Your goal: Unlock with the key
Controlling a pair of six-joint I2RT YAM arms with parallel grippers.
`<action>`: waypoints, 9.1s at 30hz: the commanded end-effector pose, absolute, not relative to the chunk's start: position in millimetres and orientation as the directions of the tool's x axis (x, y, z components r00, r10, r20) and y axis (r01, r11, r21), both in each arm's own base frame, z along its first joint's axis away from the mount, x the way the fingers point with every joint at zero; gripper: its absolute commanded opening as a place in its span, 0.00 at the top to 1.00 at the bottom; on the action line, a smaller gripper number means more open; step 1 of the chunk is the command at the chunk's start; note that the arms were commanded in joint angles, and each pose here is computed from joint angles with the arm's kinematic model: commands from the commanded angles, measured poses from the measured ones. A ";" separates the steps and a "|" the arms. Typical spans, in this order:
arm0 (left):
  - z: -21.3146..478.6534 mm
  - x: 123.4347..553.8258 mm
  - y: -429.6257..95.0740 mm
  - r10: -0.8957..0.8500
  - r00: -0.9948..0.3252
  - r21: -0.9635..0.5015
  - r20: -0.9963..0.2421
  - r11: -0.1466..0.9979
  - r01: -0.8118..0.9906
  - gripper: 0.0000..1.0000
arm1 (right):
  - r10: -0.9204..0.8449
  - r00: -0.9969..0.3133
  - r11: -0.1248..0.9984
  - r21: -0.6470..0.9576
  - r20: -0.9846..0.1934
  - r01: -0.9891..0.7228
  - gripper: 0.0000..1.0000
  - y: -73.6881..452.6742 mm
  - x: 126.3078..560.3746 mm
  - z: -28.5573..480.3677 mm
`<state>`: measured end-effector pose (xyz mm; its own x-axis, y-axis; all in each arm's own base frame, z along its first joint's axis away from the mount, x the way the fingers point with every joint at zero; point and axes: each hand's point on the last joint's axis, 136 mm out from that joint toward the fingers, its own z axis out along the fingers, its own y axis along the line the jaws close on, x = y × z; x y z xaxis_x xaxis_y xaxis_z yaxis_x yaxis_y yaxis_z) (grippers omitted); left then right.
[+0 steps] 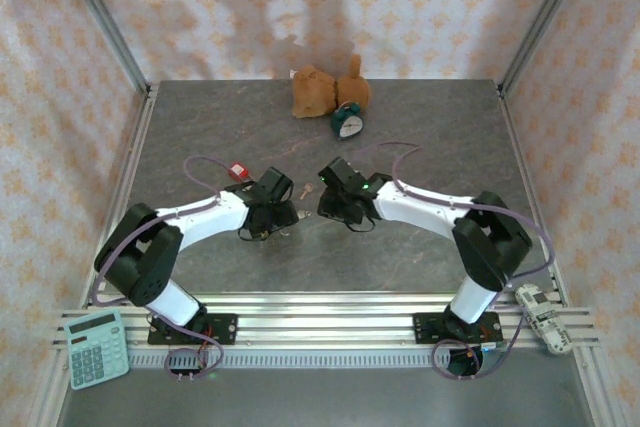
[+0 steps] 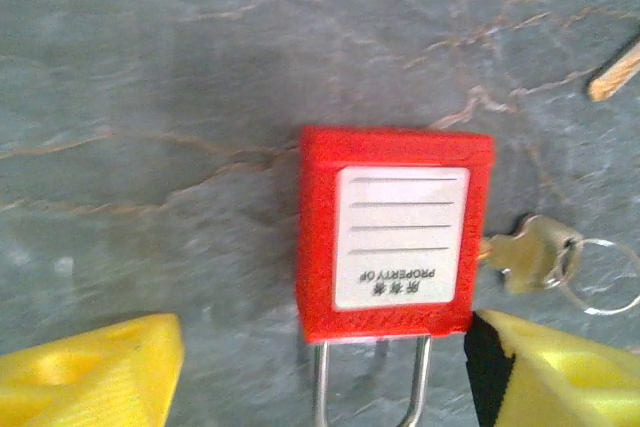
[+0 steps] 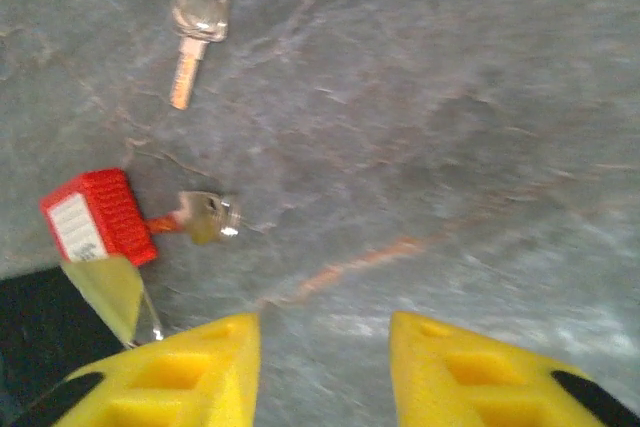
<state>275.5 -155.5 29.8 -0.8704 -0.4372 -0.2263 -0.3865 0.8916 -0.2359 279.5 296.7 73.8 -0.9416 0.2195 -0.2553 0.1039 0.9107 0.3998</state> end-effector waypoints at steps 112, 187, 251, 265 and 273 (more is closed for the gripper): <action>255.5 277.2 -326.8 -0.020 -0.043 -0.047 -0.999 0.502 0.864 0.40 | 0.402 -0.853 0.494 0.863 -0.334 -0.105 1.00 246.7 259.8 299.4; 237.2 274.4 -310.5 0.181 -0.021 0.069 -0.983 0.477 0.876 1.00 | 0.407 -0.858 0.581 0.814 -0.313 -0.021 1.00 233.8 257.9 248.2; 219.5 247.4 -313.9 0.147 -0.452 -0.430 -0.880 0.155 0.889 1.00 | -0.085 -0.694 0.570 0.537 -0.715 -0.622 0.69 263.2 249.5 235.5; 217.4 257.9 -310.6 0.151 -0.434 -0.396 -0.888 0.228 0.889 0.70 | -0.051 -0.713 0.597 0.551 -0.699 -0.584 0.90 257.3 249.5 235.4; 216.6 278.4 -271.4 0.128 -0.364 -0.254 -0.923 0.509 0.823 0.35 | 0.031 -0.681 0.709 0.496 -0.732 -0.501 0.91 234.9 265.2 236.1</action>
